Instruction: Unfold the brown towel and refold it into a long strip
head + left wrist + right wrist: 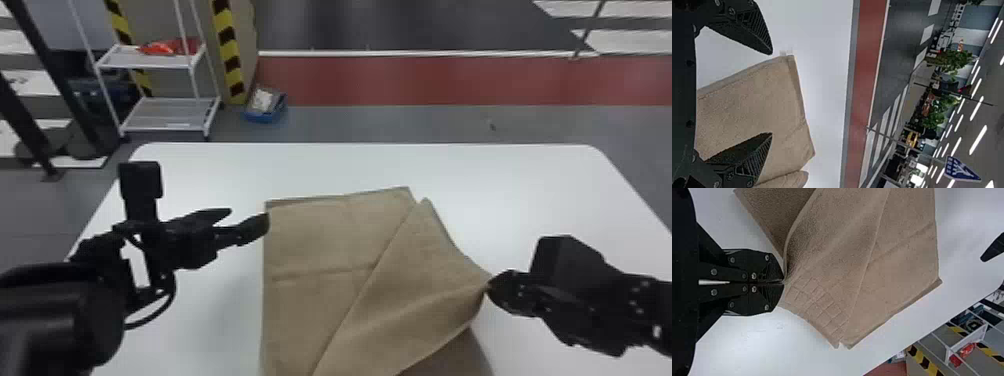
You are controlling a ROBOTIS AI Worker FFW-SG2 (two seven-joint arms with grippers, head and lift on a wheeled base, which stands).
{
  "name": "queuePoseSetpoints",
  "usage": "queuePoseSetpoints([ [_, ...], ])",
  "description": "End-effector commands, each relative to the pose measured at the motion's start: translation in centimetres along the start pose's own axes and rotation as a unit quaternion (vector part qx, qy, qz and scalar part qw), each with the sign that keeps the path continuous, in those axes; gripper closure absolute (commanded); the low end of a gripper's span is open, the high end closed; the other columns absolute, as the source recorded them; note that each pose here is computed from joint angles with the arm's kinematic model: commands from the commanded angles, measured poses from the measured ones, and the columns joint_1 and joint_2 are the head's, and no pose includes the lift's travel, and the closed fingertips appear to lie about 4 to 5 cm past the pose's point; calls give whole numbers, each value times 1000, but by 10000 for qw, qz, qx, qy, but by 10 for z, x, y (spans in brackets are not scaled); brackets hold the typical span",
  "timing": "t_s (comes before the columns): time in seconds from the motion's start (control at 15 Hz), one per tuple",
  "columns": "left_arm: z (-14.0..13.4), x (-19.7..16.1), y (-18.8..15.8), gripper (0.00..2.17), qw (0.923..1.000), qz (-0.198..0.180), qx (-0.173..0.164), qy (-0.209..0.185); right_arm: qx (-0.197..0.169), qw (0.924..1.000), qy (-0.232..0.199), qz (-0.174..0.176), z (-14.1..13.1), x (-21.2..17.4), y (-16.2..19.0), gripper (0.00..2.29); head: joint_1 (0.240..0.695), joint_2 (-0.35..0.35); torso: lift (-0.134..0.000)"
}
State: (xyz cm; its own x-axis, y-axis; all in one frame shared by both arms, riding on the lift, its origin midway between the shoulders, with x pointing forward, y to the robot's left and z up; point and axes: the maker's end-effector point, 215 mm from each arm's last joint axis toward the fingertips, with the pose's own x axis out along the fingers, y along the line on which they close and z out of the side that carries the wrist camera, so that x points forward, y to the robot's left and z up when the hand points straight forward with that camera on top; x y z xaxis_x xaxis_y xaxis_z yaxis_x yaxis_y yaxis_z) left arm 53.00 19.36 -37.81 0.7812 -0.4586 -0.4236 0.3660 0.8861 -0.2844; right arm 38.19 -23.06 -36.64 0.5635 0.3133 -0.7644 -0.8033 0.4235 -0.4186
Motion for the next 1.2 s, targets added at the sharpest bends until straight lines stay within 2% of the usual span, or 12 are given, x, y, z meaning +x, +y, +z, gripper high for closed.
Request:
queuePoseSetpoints([
  [0.0,-2,38,4,208,9993,34,167,328,79,9999,67,10,-18,-11,6,1396,695,-38,-123],
  [0.13,-3,62,10,208,9982,95,326,491,181,9998,108,-28,-31,-20,5,1396,695,-64,-123],
  [0.27,-2,76,21,208,9979,194,429,434,187,9998,82,-35,-34,-23,5,1396,695,-96,-123],
  [0.4,3,91,29,208,9967,341,646,342,154,9999,52,-15,-33,-22,6,1396,695,-100,-123],
  [0.53,-3,103,34,208,9943,450,843,465,174,9998,16,-13,-31,-22,7,1396,695,-95,-123],
  [0.8,-14,116,38,218,9916,526,1014,600,154,9999,-24,2,-32,-22,6,1396,695,-96,-123],
  [1.0,-16,120,38,657,9903,551,1124,606,170,9999,-12,-1,-35,-22,5,1396,695,-98,-123],
  [1.07,-16,120,37,961,9901,546,1140,614,171,9999,-12,-13,-36,-23,4,1396,695,-102,-123],
  [1.13,-17,120,39,1548,9894,596,1167,629,160,9999,-22,-23,-36,-23,4,1396,695,-103,-123],
])
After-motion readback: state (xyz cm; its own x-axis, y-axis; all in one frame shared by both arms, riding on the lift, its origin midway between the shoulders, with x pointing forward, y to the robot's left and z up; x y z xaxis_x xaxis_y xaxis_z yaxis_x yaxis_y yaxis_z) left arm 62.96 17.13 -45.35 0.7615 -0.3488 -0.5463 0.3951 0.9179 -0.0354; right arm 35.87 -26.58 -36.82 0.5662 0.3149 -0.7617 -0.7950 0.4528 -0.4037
